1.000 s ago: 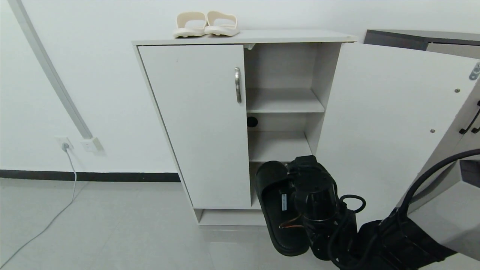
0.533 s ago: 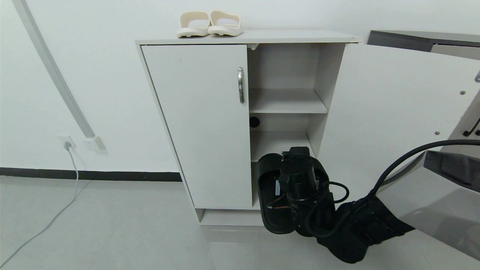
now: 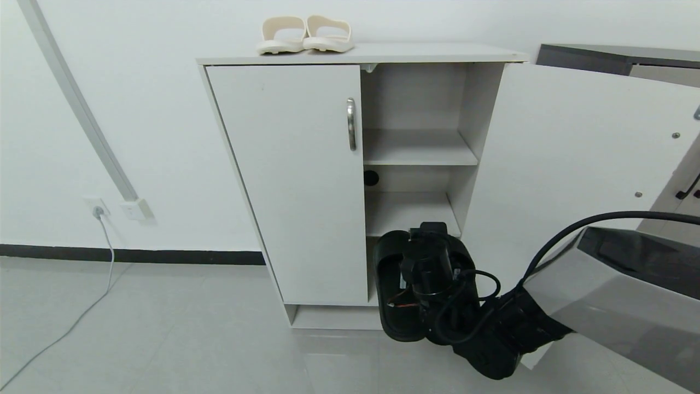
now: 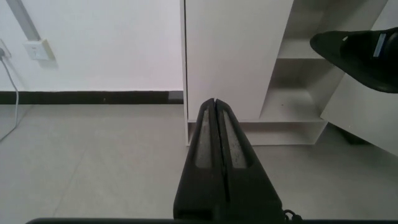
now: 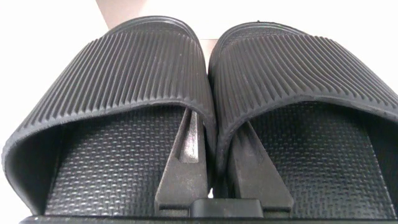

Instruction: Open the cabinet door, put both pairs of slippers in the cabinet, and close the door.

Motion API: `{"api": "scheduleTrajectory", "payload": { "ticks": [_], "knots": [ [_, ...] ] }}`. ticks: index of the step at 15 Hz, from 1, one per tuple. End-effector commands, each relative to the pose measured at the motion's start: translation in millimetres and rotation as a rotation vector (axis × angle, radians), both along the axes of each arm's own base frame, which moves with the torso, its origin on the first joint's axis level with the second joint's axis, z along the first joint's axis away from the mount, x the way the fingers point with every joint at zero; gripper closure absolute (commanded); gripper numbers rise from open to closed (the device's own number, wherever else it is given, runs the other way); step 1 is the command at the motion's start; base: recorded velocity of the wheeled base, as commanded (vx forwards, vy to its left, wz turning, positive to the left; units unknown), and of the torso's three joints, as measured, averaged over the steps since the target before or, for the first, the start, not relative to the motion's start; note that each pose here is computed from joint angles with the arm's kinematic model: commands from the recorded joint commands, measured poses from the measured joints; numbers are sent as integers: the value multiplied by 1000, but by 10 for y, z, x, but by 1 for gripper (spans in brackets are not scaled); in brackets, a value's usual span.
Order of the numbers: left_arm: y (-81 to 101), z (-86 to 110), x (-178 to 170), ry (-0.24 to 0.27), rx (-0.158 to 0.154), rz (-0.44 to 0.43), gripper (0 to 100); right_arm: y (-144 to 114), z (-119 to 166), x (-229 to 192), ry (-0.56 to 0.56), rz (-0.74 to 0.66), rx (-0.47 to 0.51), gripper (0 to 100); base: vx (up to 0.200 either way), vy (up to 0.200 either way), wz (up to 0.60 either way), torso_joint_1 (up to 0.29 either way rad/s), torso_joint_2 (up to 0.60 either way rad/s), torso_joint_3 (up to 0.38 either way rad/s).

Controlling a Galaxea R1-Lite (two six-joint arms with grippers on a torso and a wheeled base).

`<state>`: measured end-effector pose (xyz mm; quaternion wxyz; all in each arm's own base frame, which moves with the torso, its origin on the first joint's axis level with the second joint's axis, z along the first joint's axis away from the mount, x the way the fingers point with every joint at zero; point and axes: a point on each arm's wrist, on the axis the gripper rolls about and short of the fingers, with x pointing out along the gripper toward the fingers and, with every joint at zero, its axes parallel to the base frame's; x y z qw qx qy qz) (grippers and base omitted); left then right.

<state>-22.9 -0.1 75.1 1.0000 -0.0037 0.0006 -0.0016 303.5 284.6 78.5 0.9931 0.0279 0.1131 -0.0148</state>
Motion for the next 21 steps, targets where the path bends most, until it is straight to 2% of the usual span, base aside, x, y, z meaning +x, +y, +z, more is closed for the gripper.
{"api": "scheduleTrajectory", "payload": {
  "ticks": [1,5,13,17,21],
  "knots": [
    [0,1,1,2,0,0,100,-2,-57,-1,12,0,-12,100,0,0,0,0,0,0],
    [0,1,1,2,0,0,100,1,-105,2,20,0,-21,100,0,0,0,1,-1,-18],
    [0,1,1,2,0,0,100,-22,-107,37,34,48,-4,100,0,0,0,4,4,-184],
    [0,1,1,2,0,0,100,-41,-26,-2,3,61,13,100,0,0,0,6,2,-178],
    [0,1,1,2,0,0,100,-100,60,-18,-128,80,-11,100,0,0,0,0,0,0]
  ]
}}
